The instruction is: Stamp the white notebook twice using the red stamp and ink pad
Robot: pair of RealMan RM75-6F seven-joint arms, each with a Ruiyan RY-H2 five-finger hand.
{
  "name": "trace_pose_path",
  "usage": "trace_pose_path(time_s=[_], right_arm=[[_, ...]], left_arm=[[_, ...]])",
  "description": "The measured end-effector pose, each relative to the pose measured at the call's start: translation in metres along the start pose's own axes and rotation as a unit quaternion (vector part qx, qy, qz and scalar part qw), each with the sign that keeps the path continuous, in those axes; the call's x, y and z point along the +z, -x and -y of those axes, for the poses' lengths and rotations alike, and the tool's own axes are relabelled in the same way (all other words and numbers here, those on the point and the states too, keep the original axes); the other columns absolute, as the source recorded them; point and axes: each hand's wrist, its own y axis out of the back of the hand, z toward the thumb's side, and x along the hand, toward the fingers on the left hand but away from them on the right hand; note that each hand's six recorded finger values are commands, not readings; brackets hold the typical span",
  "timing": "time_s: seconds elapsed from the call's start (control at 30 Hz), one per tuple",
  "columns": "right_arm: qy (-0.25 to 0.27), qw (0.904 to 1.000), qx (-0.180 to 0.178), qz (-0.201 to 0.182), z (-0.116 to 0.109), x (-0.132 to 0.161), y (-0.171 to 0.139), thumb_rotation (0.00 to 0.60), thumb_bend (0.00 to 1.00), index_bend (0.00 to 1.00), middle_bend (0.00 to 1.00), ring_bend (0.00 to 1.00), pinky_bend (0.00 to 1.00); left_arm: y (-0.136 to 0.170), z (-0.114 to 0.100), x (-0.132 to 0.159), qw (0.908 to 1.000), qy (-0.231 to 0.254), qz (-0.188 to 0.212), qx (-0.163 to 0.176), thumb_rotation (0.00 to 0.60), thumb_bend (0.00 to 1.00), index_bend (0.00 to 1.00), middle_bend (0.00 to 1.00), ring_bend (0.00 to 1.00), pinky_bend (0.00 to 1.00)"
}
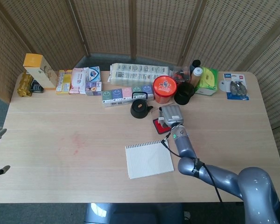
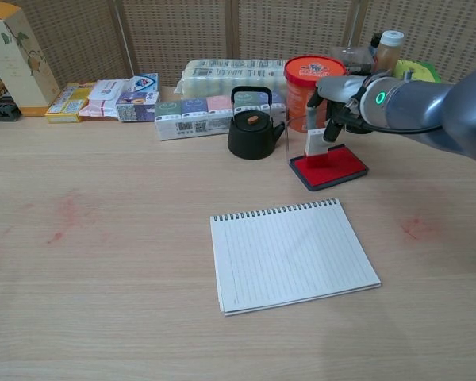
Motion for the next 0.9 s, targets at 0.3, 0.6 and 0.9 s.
trace_pose_path(time_s=[0.3,0.6,0.9], right_arm=[[-0.006,0.9997,0.016,0.014,0.018,-0.008,0.009,0.600,0.50,0.58,1.00,1.00,1.00],[-0.006,0.9997,0.016,0.016,0.019,-0.010,0.009,0.600,0.51,0.59,1.00,1.00,1.00],[-0.002,0.9999,0.007,0.012,0.011,-0.008,0.000,0.600,0.51,0.59,1.00,1.00,1.00]], left_arm=[[-0.002,0.001,-0.001,1.0000,0.001,-0.002,-0.003,0.600,0.00,0.00,0.00,0.00,0.00],[-0.002,0.001,0.000,1.0000,0.002,-0.001,-0.003,0.600,0.00,0.00,0.00,0.00,0.00],[-0.001,0.001,0.001,1.0000,0.003,0.003,-0.004,0.600,0.00,0.00,0.00,0.00,0.00]])
